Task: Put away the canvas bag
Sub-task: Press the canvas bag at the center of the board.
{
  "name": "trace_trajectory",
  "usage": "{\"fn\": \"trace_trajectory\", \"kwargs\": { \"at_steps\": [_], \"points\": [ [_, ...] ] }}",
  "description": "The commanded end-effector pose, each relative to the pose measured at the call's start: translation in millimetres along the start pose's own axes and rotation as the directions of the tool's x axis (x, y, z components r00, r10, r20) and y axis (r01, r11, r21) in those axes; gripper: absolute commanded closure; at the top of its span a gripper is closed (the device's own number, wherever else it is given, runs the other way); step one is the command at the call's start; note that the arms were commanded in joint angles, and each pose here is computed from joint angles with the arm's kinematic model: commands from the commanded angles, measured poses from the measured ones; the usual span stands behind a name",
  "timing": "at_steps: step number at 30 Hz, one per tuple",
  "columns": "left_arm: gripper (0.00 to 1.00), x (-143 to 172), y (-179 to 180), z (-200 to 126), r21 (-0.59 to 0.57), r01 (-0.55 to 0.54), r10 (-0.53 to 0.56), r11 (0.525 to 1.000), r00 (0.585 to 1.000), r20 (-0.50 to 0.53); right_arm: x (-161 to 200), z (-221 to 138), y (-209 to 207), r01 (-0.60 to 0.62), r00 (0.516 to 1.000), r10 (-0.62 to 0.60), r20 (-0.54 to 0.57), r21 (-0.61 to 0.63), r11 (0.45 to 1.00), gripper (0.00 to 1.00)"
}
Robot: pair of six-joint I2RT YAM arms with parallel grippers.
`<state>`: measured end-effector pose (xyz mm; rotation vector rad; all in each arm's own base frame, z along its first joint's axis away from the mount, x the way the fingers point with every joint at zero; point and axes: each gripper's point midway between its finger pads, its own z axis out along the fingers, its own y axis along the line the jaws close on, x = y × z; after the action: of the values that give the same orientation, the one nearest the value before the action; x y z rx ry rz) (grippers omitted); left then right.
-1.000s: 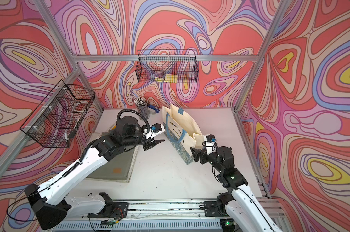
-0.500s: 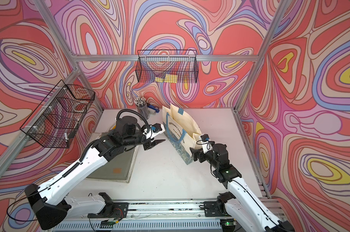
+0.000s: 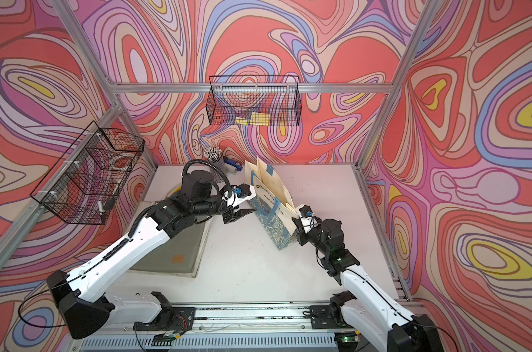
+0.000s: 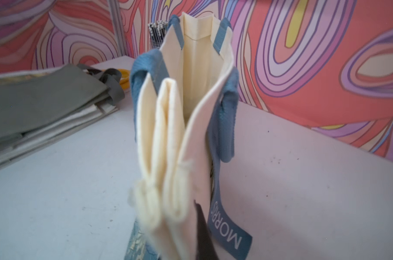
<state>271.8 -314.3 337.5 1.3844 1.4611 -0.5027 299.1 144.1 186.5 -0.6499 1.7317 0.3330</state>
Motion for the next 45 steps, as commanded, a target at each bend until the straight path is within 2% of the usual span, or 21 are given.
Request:
{"fn": "trace_trajectory", "kwargs": {
  "at_steps": [1, 4, 8, 13, 17, 26, 36, 43, 45],
  "points": [
    [0.44, -17.9, -7.0, 1.7, 0.061, -0.048, 0.045, 0.997, 0.998, 0.050, -40.2, -7.5, 2.9, 0.107, 0.991, -0.105, 0.089, -0.022, 0.994, 1.00],
    [0.44, -26.3, -10.4, 0.2, 0.097, -0.077, 0.071, 0.992, 0.995, 0.066, -62.8, -14.3, 5.9, 0.182, 0.978, -0.177, 0.107, -0.044, 0.982, 1.00],
    [0.43, -34.0, -20.4, -2.2, 0.149, -0.142, 0.132, 0.979, 0.989, 0.071, -93.9, -24.1, 18.1, 0.273, 0.960, -0.260, 0.107, -0.137, 0.952, 1.00],
    [0.41, -43.2, -31.2, -4.0, 0.194, -0.189, 0.173, 0.963, 0.980, 0.095, -121.9, -30.7, 29.9, 0.321, 0.947, -0.309, 0.086, -0.258, 0.911, 1.00],
    [0.39, -49.1, -26.5, -1.4, 0.171, -0.206, 0.194, 0.963, 0.977, 0.084, -137.9, -30.2, 35.4, 0.333, 0.943, -0.320, 0.093, -0.321, 0.887, 1.00],
    [0.36, -62.7, -24.0, 2.1, 0.087, -0.277, 0.272, 0.957, 0.960, 0.069, -145.2, -29.9, 39.2, 0.330, 0.944, -0.316, 0.099, -0.358, 0.874, 1.00],
    [0.33, -54.9, -13.7, 24.7, 0.089, -0.176, 0.176, 0.980, 0.984, 0.008, -150.7, -38.3, 49.8, 0.350, 0.937, -0.319, 0.145, -0.402, 0.846, 1.00],
    [0.31, -55.4, -5.1, 34.4, 0.066, -0.163, 0.163, 0.984, 0.987, -0.004, -152.1, -41.6, 53.0, 0.366, 0.930, -0.326, 0.167, -0.408, 0.836, 1.00],
    [0.33, -50.8, -6.3, 36.4, 0.078, -0.160, 0.162, 0.984, 0.987, -0.023, -154.1, -42.3, 52.8, 0.371, 0.929, -0.328, 0.174, -0.404, 0.836, 1.00]
  ]
}}
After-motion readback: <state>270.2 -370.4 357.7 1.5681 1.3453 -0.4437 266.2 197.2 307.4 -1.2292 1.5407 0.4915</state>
